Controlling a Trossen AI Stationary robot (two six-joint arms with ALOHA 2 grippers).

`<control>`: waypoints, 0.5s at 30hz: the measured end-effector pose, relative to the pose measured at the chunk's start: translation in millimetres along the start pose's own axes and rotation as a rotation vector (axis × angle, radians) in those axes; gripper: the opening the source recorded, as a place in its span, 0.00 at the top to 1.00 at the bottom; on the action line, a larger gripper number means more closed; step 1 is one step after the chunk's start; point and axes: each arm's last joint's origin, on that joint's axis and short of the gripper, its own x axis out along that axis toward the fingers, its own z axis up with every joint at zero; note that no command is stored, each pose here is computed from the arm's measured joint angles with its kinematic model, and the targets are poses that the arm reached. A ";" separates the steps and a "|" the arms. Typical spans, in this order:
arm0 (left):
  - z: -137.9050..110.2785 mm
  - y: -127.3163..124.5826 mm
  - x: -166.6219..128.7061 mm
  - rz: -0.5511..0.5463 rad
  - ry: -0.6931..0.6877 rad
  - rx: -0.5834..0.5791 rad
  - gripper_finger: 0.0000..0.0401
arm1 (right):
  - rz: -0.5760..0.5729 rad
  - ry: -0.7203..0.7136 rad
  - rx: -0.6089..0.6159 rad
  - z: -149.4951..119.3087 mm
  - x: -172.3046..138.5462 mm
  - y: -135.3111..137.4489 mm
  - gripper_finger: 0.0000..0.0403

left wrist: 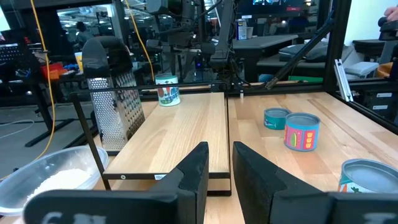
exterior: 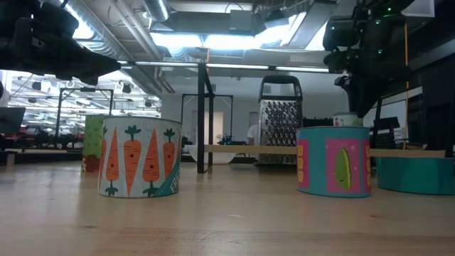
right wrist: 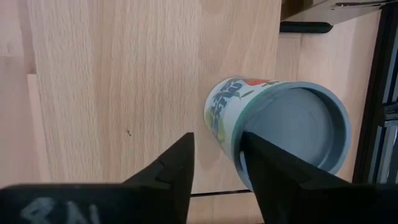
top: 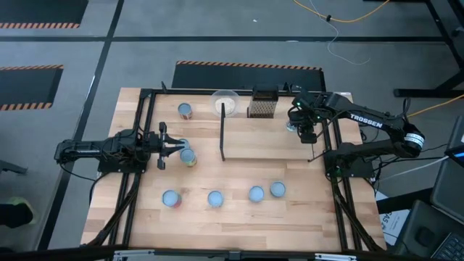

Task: Pick and place cans onto a shelf
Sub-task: Put the canned mixed vegetables on the shelf, then put the blue canned corn on the shelf

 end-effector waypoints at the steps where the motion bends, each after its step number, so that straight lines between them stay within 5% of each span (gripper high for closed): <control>1: 0.0 0.0 0.0 0.000 0.000 0.000 0.83 | 0.000 0.000 0.000 0.0 0.0 0.0 0.64; 15: 0.0 0.0 0.0 0.000 0.000 0.000 0.83 | -0.031 -0.042 -0.020 7.5 -14.3 -5.8 0.64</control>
